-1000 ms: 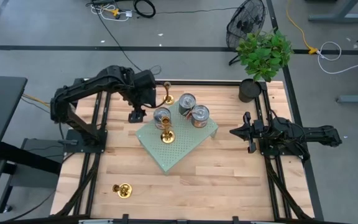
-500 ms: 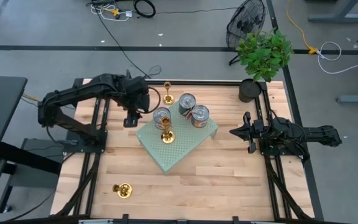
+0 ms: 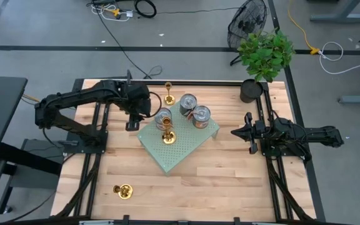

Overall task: Pick & Place candle stick holders
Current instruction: Adjust the silver candle can

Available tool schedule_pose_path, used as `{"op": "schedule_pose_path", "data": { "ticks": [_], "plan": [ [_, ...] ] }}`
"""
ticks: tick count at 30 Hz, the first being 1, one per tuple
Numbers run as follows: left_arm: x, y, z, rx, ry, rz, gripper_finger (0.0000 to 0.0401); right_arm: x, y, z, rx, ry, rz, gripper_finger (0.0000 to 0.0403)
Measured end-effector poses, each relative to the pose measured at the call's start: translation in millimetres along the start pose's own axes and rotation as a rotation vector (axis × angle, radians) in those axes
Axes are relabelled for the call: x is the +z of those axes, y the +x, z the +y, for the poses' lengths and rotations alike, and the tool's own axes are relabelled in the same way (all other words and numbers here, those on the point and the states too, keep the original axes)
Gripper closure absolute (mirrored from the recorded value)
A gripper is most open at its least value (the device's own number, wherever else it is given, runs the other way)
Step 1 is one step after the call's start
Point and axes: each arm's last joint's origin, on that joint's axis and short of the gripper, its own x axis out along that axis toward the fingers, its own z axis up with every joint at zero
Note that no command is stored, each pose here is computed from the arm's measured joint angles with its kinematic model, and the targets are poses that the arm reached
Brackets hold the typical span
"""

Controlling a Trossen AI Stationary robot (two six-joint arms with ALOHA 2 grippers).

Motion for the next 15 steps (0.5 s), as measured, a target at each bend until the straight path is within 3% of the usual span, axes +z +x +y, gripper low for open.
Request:
{"op": "schedule_pose_path", "data": {
  "ticks": [15],
  "plan": [
    [-9, 21, -2, -0.014, -0.018, -0.024, 0.0318, 0, 0, 0, 0.000, 0.000, 0.000, 0.0400]
  ]
}}
